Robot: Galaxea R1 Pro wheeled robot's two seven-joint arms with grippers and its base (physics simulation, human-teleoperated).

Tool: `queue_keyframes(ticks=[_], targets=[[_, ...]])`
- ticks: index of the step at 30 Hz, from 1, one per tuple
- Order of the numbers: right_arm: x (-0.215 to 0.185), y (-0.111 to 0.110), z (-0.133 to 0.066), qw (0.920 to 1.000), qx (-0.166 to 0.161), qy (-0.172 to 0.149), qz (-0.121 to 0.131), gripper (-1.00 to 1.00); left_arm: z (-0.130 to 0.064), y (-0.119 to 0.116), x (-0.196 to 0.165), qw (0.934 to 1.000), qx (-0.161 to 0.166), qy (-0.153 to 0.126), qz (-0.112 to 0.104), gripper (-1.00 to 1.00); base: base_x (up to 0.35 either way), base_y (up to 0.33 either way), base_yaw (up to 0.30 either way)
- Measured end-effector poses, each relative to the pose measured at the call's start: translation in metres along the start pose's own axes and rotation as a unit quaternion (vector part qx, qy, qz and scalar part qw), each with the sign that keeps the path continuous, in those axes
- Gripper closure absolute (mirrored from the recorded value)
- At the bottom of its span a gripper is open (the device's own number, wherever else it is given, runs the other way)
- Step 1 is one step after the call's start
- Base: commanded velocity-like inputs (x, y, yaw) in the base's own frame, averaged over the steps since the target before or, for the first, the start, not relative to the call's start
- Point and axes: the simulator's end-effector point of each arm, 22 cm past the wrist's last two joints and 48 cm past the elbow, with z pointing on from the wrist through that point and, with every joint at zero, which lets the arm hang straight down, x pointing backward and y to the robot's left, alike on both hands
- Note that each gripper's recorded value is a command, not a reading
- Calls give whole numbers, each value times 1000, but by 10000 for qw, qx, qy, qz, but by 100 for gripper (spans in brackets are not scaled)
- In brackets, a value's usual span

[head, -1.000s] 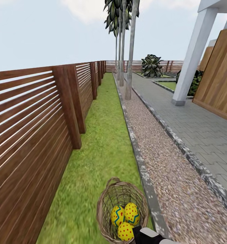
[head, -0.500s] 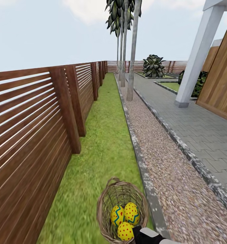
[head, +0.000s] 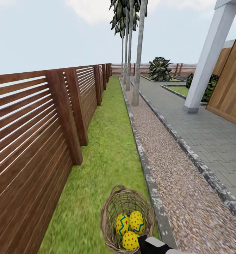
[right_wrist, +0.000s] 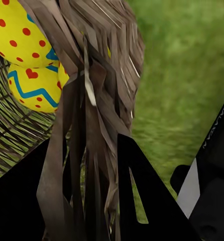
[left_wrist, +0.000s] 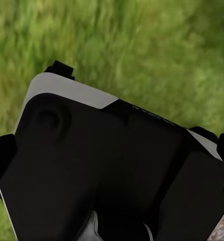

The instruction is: Take the three Easter eggs out of the wicker basket on the lawn in the garden, then place them on the lawn next to a single tree (choose any tree) so that all three eggs are next to the same tree and none are left in the basket.

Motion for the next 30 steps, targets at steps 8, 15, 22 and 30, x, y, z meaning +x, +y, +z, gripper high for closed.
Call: queue_keyframes(ticks=[8, 15, 22, 30], targets=[[0, 0, 0, 10000, 0, -1, -3, 100, 0, 0, 0, 10000, 0, 0, 0, -100, 325, 0, 0], [0, 0, 0, 10000, 0, -8, -1, 100, 0, 0, 0, 10000, 0, 0, 0, -100, 325, 0, 0], [0, 0, 0, 10000, 0, -7, 3, 100, 0, 0, 0, 10000, 0, 0, 0, -100, 325, 0, 0], [-1, 1, -1, 10000, -13, -11, -9, 100, 0, 0, -1, 10000, 6, -11, 1, -100, 325, 0, 55]])
